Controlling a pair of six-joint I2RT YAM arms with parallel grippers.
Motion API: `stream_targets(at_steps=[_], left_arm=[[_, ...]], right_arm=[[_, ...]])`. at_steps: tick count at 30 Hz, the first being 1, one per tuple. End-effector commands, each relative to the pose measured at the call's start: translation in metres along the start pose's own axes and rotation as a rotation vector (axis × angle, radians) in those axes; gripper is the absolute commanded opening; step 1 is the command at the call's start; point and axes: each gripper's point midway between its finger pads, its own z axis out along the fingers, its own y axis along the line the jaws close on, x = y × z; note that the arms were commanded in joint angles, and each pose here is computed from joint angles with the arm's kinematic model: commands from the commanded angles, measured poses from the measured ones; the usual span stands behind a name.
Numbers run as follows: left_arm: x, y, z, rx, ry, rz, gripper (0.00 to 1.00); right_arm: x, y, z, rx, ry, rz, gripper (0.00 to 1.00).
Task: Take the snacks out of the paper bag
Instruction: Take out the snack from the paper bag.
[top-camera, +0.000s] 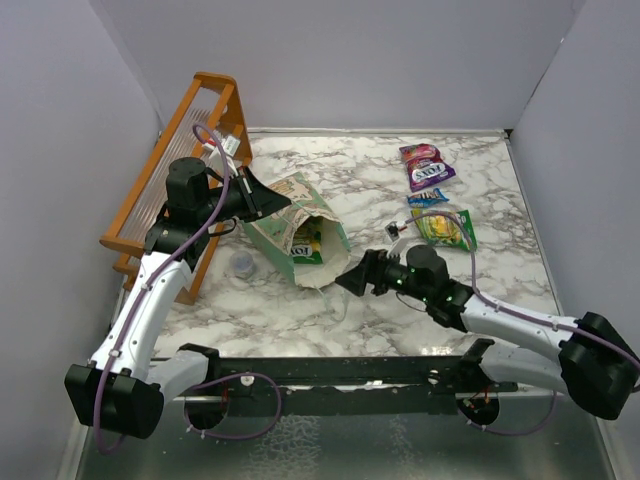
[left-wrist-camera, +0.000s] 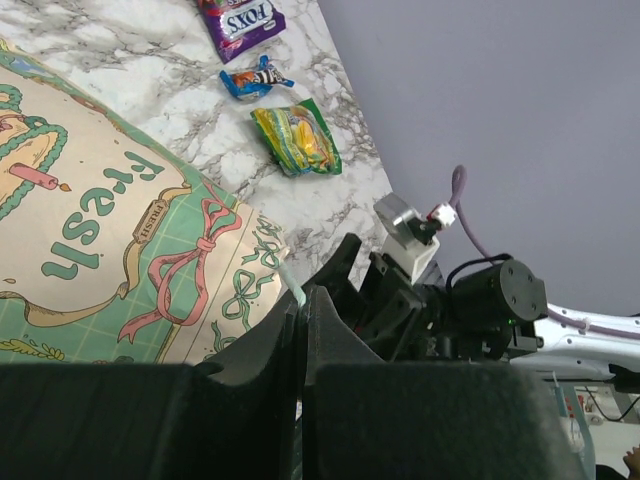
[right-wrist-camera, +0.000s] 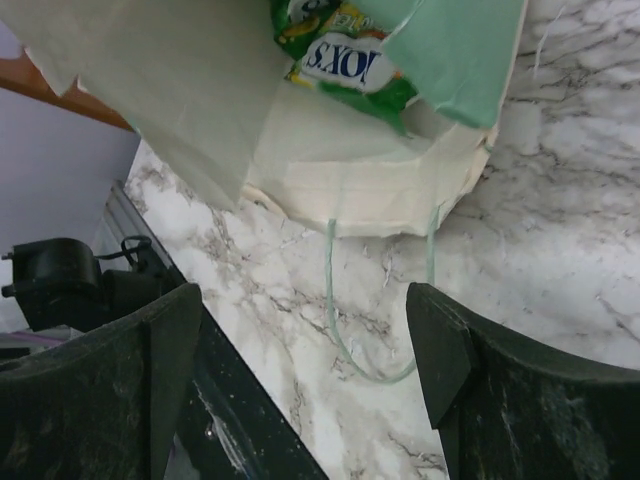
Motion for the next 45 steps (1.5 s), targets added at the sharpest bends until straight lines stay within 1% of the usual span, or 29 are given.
stream_targets(at_steps=[1, 4, 6, 8, 10, 13, 15, 18, 21, 25, 30, 34, 42, 43, 45], left_arm=[[-0.008, -0.005, -0.001, 0.020, -0.027, 0.028, 0.00], [-0.008, -0.004, -0.001, 0.018, -0.026, 0.029, 0.00], [-0.008, -0.005, -0.001, 0.020, -0.026, 0.028, 0.00], [-0.008, -0.004, -0.001, 0.019, -0.030, 0.028, 0.00], [-0.007, -0.005, -0.002, 0.022, -0.033, 0.026, 0.00], [-0.006, -0.006, -0.002, 0.028, -0.035, 0.020, 0.00], [-0.006, -0.008, -0.003, 0.031, -0.036, 0.019, 0.00], [-0.007, -0.010, -0.004, 0.036, -0.034, 0.019, 0.00], [-0.007, -0.014, -0.005, 0.053, -0.033, 0.013, 0.00], [-0.008, -0.018, -0.007, 0.058, -0.032, 0.020, 0.00], [-0.004, -0.015, -0.006, 0.054, -0.027, 0.014, 0.00], [-0.004, -0.015, -0.007, 0.056, -0.027, 0.011, 0.00], [-0.003, -0.016, -0.009, 0.049, -0.026, 0.012, 0.00], [-0.002, -0.016, -0.009, 0.050, -0.025, 0.010, 0.00], [-0.001, -0.016, -0.010, 0.049, -0.024, 0.008, 0.00]], right_arm=[[0.003, 0.011, 0.006, 0.048, -0.108, -0.006, 0.82], [0.015, 0.015, 0.017, 0.088, -0.096, -0.037, 0.82], [0.021, 0.010, 0.025, 0.146, -0.081, -0.021, 0.82], [0.021, 0.013, 0.035, 0.153, -0.094, -0.017, 0.81], [0.019, 0.019, 0.043, 0.167, -0.137, -0.023, 0.78], [0.011, 0.021, 0.057, 0.226, -0.217, -0.013, 0.76], [0.008, 0.022, 0.067, 0.257, -0.246, -0.004, 0.75], [0.006, 0.025, 0.085, 0.282, -0.282, 0.001, 0.71], [0.004, 0.015, 0.097, 0.319, -0.340, -0.021, 0.71], [-0.003, -0.006, 0.097, 0.407, -0.424, -0.042, 0.70], [0.005, -0.017, 0.113, 0.444, -0.415, -0.079, 0.68], [0.012, -0.015, 0.128, 0.394, -0.407, -0.102, 0.68], [0.011, -0.023, 0.152, 0.409, -0.423, -0.080, 0.67], [0.010, -0.025, 0.153, 0.419, -0.431, -0.070, 0.66], [0.009, -0.028, 0.155, 0.431, -0.442, -0.061, 0.58]])
